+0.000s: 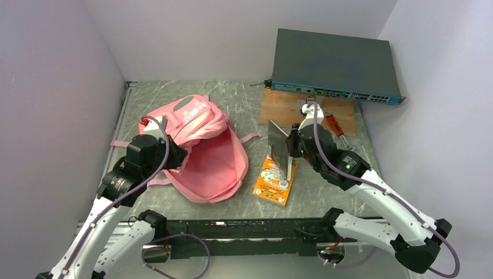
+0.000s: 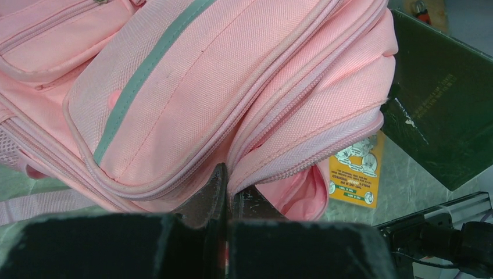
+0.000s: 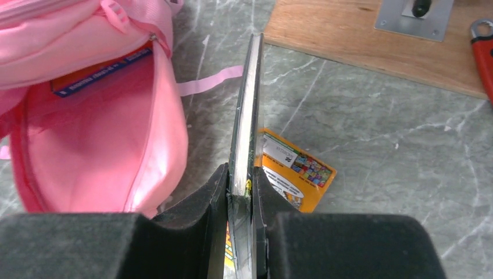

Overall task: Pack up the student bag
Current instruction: Pick up the book from the center of the board, then place the book in the student bag.

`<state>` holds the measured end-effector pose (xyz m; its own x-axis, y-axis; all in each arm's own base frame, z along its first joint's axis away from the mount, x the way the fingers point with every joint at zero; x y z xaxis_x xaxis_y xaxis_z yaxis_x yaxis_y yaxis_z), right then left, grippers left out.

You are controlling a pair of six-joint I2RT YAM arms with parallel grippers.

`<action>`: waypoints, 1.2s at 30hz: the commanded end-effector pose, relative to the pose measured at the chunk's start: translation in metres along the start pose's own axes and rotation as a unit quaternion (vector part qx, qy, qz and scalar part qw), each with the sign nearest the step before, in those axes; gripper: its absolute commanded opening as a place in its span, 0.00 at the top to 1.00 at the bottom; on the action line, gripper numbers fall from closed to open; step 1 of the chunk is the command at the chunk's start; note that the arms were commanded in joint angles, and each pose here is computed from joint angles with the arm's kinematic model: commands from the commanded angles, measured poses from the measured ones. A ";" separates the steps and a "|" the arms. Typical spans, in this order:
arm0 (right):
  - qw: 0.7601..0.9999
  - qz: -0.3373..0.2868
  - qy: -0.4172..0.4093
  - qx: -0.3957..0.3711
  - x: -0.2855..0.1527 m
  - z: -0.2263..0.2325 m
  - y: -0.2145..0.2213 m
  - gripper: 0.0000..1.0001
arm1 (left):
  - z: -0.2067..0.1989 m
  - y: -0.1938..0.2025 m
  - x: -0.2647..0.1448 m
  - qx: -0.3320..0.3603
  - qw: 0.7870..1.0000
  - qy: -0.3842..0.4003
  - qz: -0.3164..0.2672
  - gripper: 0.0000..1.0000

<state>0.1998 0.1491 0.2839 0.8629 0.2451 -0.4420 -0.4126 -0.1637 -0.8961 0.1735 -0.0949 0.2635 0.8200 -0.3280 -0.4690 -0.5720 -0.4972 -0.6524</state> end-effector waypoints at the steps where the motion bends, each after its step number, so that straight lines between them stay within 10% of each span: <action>1: 0.984 -0.118 -0.135 0.015 -0.019 0.024 -0.051 1.00 | -0.024 -0.024 -0.004 -0.022 0.997 0.050 -0.046 1.00; 11: 0.891 -0.236 -0.359 -0.148 -0.035 0.077 -0.057 1.00 | -0.033 -0.035 -0.009 0.025 0.998 0.051 -0.039 1.00; 24: 0.792 -0.375 -0.386 -0.289 -0.056 0.091 -0.104 1.00 | -0.042 -0.046 -0.018 0.051 0.996 0.059 -0.041 1.00; 30: 0.679 -0.429 -0.448 -0.393 -0.052 0.112 -0.070 1.00 | -0.047 -0.050 -0.024 0.052 0.995 0.068 -0.047 1.00; 36: 0.665 -0.451 -0.419 -0.423 -0.025 0.133 -0.067 1.00 | -0.049 -0.050 -0.024 0.050 0.996 0.070 -0.036 1.00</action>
<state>0.1590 0.2622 0.3103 0.0870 0.9925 -0.0858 0.5742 -0.1203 -0.8098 0.1789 -0.0945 0.2890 0.7943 -0.3447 -0.5003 -0.6051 -0.3758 -0.7019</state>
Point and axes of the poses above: each gripper's point midway between its finger pads, its own x axis out along the fingers, its own z axis along the line the jaws close on, y = z × x, the point moved 5 cm from there along -x, back along the fingers, and after that the axes turned 14 degrees about -x, right-handed, at the moved point
